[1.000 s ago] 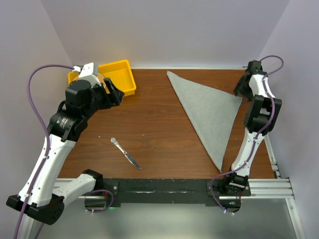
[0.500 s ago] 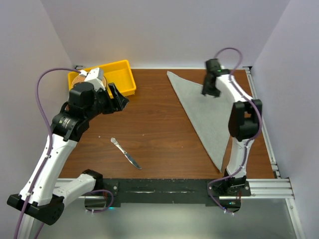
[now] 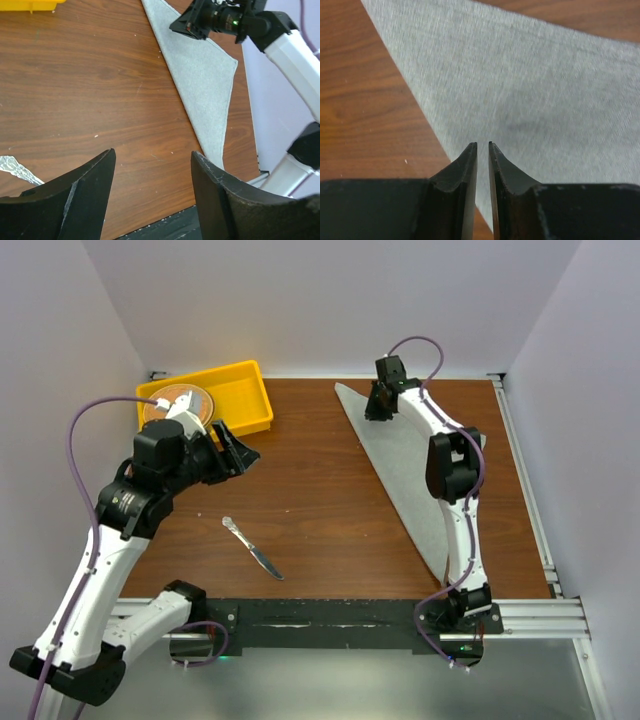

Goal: Fold the napkin, place the utensils inside, and roll it up
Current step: Fold the napkin

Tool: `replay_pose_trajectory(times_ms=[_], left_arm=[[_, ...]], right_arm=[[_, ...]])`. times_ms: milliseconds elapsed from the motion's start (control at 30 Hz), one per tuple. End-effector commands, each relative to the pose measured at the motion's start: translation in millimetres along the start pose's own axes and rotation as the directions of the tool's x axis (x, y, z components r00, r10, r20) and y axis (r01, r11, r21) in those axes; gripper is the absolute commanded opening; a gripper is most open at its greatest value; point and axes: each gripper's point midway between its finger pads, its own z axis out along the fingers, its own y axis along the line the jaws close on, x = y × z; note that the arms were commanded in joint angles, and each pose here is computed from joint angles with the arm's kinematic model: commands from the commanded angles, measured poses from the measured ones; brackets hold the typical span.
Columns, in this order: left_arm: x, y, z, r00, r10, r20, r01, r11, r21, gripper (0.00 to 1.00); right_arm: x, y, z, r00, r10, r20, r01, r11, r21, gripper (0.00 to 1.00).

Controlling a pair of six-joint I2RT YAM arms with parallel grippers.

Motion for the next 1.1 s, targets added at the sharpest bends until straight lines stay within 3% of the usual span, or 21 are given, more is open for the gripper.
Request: replay_pose_trajectory(times_ms=[0, 233, 467, 733, 800, 933, 1000, 1067], left_arm=[[2, -4, -14, 0.999, -0.042, 0.008, 0.042, 0.999, 0.015, 0.66], [1, -4, -16, 0.999, -0.043, 0.019, 0.042, 0.999, 0.016, 0.66], [0, -5, -5, 0.999, -0.039, 0.016, 0.038, 0.999, 0.03, 0.66], [0, 1, 31, 0.996, -0.087, 0.028, 0.087, 0.996, 0.024, 0.66], [-6, 1, 47, 0.991, -0.117, 0.062, 0.115, 0.993, 0.04, 0.66], [-4, 0, 102, 0.985, -0.161, 0.068, 0.157, 0.985, 0.068, 0.58], [-10, -15, 124, 0.985, -0.142, 0.097, 0.131, 0.985, 0.108, 0.56], [-10, -19, 159, 0.992, -0.092, 0.091, 0.083, 0.992, 0.098, 0.5]], right_arm=[[-29, 33, 1, 0.997, 0.043, 0.061, -0.035, 0.991, -0.126, 0.16], [-7, 44, 13, 1.0, 0.011, 0.019, -0.008, 0.988, -0.153, 0.13], [45, 59, 16, 0.994, -0.052, -0.092, 0.033, 0.979, -0.199, 0.13], [96, 93, -25, 0.968, -0.168, -0.186, 0.11, 0.952, -0.286, 0.11], [105, 91, -40, 0.958, -0.171, -0.229, 0.104, 0.955, -0.276, 0.14], [87, 80, -82, 0.955, -0.217, -0.203, 0.168, 0.957, -0.235, 0.22], [83, 69, -106, 0.946, -0.25, -0.208, 0.207, 0.956, -0.206, 0.33], [83, 57, -125, 0.942, -0.252, -0.222, 0.212, 0.959, -0.189, 0.38]])
